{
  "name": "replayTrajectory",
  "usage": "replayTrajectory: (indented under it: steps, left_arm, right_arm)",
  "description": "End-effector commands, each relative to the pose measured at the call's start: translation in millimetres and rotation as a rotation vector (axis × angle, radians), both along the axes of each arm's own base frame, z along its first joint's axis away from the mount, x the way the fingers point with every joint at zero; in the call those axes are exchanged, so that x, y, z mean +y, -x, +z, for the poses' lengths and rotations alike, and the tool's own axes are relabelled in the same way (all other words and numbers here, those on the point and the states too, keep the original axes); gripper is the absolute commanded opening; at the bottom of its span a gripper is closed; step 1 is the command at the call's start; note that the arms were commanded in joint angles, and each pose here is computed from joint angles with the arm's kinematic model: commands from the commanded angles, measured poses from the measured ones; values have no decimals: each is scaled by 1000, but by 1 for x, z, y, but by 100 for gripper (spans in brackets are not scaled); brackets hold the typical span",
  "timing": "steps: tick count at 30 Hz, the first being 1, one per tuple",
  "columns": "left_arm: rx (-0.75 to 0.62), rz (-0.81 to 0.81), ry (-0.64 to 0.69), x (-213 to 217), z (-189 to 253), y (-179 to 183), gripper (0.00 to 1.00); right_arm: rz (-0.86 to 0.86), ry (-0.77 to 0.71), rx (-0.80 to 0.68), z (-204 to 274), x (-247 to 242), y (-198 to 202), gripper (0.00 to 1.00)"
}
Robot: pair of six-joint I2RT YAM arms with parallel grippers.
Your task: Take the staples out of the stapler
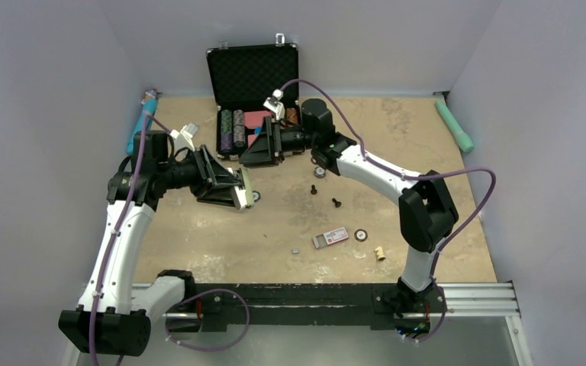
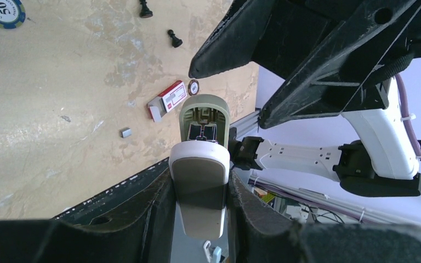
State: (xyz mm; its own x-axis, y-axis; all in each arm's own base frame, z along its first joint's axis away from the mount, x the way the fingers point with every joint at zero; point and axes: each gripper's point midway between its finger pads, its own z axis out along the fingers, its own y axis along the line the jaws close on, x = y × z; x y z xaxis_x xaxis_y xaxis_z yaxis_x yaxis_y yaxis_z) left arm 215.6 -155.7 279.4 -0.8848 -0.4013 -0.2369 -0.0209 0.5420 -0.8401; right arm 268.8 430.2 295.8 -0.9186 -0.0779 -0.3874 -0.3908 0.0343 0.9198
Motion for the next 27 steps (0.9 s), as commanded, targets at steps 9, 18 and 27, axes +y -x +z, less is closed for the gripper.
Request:
replayTrajectory:
  steps: [9, 18, 27]
  left_arm:
    - [-79, -40, -6, -2, 19, 1, 0]
    - [-64, -40, -36, 1, 13, -2, 0]
    - [-47, -45, -70, 4, 5, -1, 0]
  right_arm:
    - [-32, 155, -17, -29, 9, -4, 38]
    - [-15, 141, -19, -19, 7, 4, 52]
    - [2, 88, -36, 3, 7, 8, 53]
